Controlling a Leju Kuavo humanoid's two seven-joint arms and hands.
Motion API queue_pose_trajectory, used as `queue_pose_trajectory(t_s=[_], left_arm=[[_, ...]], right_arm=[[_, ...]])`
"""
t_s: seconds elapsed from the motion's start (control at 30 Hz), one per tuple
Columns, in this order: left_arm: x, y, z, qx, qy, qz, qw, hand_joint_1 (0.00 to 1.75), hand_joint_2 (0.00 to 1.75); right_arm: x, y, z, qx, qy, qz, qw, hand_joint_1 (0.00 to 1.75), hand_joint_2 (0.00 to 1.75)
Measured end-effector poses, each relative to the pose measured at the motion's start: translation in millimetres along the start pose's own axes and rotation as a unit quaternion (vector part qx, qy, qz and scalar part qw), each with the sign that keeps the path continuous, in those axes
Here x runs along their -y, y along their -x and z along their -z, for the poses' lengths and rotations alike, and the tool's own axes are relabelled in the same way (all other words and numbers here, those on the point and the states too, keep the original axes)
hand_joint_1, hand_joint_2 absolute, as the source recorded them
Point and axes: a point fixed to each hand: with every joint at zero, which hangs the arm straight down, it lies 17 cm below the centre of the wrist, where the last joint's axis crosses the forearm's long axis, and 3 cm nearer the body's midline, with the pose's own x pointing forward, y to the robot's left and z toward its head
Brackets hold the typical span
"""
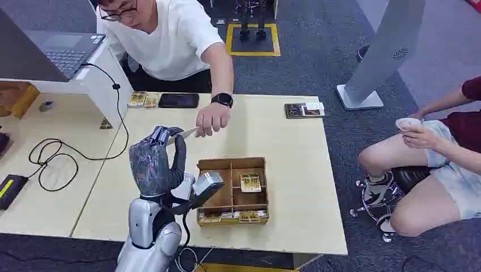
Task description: Pass the card to the sensor for recognition and then transmit it.
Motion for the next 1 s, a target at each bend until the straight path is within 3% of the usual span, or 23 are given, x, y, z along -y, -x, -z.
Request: queue_pose_trajectory(t_s=[0.27,0.37,0.6,1.0], left_arm=[[-1,-1,-1,-0.009,-0.006,-0.040,0.999,1.75,1.75],[4,17,-6,-0.059,0.000,-0.060,0.996,1.75,1.75],[21,48,-25,-0.111,0.035,-0.043,0.992,1.75,1.75],[63,68,-71,-0.122,0.122,0.004,0.985,1.75,1.75]], right_arm=[[-2,2,-1,-0.001,-0.006,-0.001,1.000,0.00,1.75],[0,4,-2,-0.003,-0.008,-0.002,1.000,0.00,1.75],[4,5,-4,-0.003,-0.006,-0.001,1.000,0.00,1.75],[10,7,-5,-0.006,-0.002,0.002,1.000,0.00,1.75]])
